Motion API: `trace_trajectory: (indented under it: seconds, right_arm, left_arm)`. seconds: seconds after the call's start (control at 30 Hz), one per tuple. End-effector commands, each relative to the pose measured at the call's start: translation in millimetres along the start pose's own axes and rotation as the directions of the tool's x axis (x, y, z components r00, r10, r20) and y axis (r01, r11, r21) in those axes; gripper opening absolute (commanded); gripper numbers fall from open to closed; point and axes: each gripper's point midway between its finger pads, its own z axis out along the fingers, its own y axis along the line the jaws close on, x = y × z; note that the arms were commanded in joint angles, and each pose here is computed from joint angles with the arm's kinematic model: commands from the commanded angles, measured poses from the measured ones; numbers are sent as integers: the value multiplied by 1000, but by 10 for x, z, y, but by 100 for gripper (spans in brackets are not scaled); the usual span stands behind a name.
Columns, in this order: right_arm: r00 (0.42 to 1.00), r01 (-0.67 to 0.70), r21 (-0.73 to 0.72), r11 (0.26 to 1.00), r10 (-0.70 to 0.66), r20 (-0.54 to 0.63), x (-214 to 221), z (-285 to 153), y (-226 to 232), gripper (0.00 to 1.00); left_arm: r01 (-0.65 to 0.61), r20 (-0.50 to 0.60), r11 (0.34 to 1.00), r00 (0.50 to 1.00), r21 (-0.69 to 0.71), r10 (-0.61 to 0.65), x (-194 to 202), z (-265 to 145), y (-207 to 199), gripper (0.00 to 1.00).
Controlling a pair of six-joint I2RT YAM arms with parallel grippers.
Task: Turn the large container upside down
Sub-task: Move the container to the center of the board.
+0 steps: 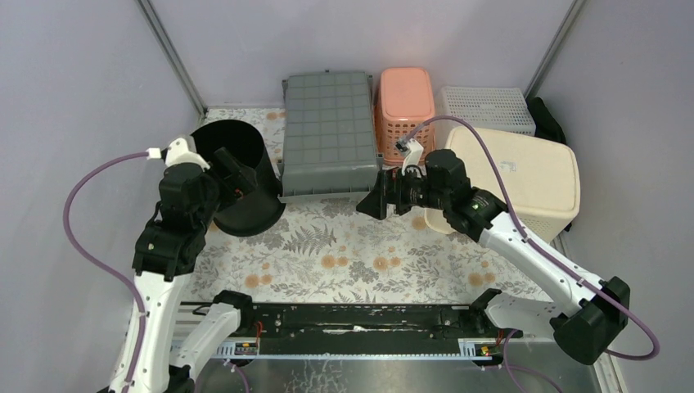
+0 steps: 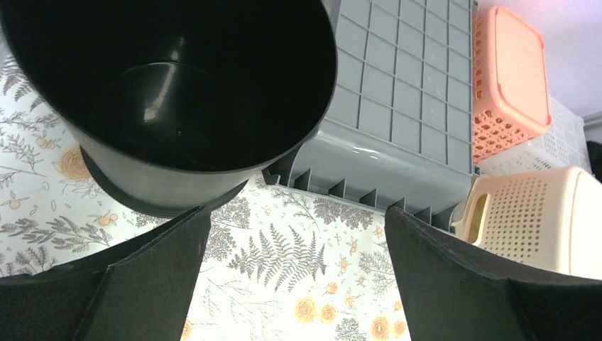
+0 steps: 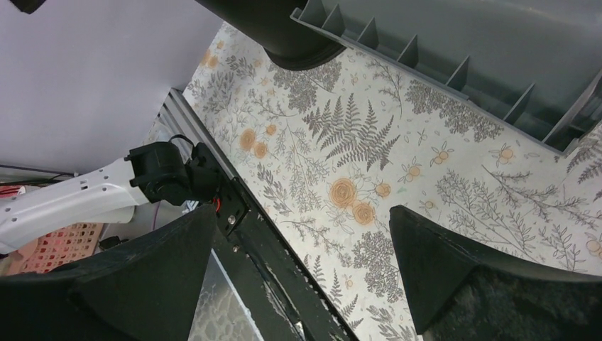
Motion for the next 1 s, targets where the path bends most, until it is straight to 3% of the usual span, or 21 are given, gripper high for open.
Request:
trace_trajectory:
  seconds: [0.0, 0.2, 0.47, 0.67, 0.97]
  right_arm:
    - [998, -46, 4, 999, 47, -43, 98, 26, -23, 99]
    - [994, -100, -3, 995, 99, -49, 148, 98, -42, 99]
    - [988, -127, -107, 986, 116, -101, 257, 221, 57, 99]
    - [984, -112, -146, 983, 89, -154, 347, 207, 104, 99]
    - [992, -49, -37, 998, 44, -121, 410, 48, -74, 99]
  left_arm:
    - [54, 37, 997, 998, -60, -51, -20, -112, 133, 100]
    - [28, 19, 995, 999, -96, -26, 21, -93, 205, 100]
    - [62, 120, 959, 992, -276, -30, -212, -143, 485, 100]
    - [61, 87, 967, 995, -246, -41, -148, 59, 388, 100]
    - [91, 121, 955, 991, -281, -59, -101, 277, 459, 100]
